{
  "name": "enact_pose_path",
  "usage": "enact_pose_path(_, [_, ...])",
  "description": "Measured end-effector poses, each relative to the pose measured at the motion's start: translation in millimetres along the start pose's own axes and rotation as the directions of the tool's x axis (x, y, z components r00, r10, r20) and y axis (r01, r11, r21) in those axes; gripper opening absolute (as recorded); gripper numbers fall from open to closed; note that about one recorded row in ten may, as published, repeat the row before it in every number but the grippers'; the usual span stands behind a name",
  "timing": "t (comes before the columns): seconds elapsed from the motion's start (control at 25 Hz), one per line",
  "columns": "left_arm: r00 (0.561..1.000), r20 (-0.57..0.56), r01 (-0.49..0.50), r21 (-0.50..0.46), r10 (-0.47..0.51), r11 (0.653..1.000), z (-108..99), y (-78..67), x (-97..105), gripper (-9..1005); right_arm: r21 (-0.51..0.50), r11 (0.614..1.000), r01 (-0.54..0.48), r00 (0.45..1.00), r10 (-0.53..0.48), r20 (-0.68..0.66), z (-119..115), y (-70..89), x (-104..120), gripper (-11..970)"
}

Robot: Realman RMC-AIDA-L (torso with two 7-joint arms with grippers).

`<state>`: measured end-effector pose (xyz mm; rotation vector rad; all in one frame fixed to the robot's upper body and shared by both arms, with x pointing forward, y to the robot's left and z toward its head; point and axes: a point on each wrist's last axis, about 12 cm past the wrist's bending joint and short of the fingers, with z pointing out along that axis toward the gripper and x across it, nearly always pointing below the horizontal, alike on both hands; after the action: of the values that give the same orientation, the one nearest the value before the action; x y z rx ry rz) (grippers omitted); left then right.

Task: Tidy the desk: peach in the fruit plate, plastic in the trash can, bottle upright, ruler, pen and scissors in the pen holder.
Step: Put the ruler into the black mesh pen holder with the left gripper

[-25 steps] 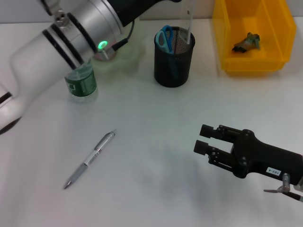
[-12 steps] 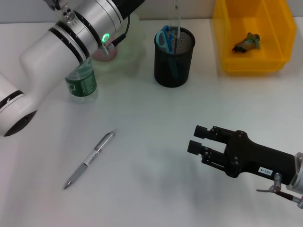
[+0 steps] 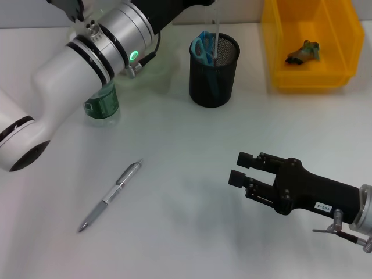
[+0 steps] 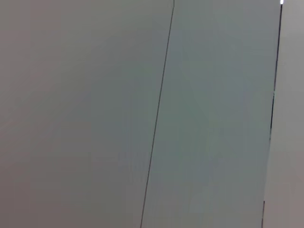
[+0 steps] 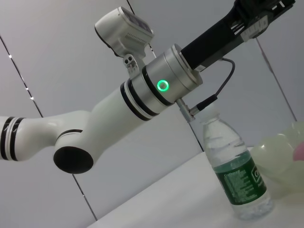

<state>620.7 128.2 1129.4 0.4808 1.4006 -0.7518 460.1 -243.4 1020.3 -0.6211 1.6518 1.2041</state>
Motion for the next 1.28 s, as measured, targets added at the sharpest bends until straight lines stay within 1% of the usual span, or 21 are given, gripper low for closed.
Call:
enact_pose_path(0.24, [1.0,-0.006,-0.006,0.01,0.006,1.0,2.3,-1.8,0.4,396,0.002,1.0,-0.009,1.0,0.009,0.006,1.7,0.1,0.2,530])
enact_pose_path(0.48, [1.0,-0.003,0.013,-0.015,-0.013,1.0,0.5,2.1,1.4,396,0.001,1.0,-0.009,1.0,0.009,0.008,2.6,0.2,0.0,530])
enact_pose_path(0.92, [1.0,-0.011,0.016,-0.021,-0.016,1.0,-2.3,2.9,4.4,396,0.002,1.0,-0.01,1.0,0.01,-0.001,6.0,-1.2,-0.3,530])
enact_pose_path(1.28, [0.999,0.005,0.048,-0.043,-0.047,0.998,-1.7,5.4,3.1,395,0.007,1.0,-0.011,1.0,0.011,-0.001,6.5,-1.9,-0.3,530])
